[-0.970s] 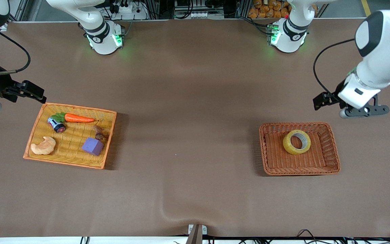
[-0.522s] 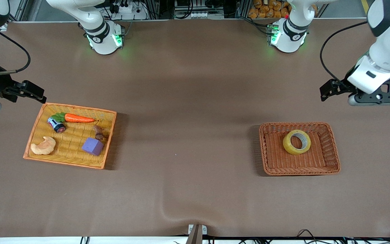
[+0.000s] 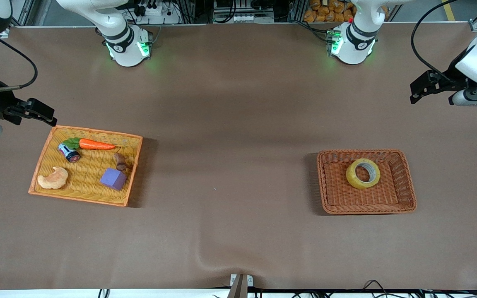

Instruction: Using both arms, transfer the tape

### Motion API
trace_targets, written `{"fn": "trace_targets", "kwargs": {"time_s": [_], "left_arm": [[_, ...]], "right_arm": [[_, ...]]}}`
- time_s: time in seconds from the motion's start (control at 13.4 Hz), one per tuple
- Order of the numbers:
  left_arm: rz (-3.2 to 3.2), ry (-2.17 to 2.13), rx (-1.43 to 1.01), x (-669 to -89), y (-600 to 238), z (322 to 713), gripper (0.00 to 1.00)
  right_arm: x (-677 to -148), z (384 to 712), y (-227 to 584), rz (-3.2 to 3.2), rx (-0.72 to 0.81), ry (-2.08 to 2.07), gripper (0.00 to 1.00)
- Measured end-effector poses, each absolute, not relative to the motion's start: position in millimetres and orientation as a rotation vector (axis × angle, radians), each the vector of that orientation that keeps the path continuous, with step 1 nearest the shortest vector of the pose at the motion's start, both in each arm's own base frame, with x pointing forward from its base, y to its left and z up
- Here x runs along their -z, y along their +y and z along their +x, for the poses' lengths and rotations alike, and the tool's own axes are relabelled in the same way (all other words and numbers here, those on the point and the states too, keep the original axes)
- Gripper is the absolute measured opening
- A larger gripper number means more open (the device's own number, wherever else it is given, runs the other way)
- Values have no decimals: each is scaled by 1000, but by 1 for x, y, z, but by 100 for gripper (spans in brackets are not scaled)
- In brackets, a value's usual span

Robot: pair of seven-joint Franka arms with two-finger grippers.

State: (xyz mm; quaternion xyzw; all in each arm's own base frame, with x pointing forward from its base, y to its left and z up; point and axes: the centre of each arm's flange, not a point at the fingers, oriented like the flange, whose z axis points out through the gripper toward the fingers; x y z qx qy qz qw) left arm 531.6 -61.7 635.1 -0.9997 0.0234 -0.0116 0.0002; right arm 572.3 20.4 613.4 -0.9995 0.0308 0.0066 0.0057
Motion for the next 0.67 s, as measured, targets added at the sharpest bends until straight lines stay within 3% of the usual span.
{"fn": "trace_targets", "kwargs": {"time_s": [0.67], "left_arm": [[-3147,139,1,-647,-60,533,100]], "right_arm": [[-611,574,23,-3129,-28,90,100]]}}
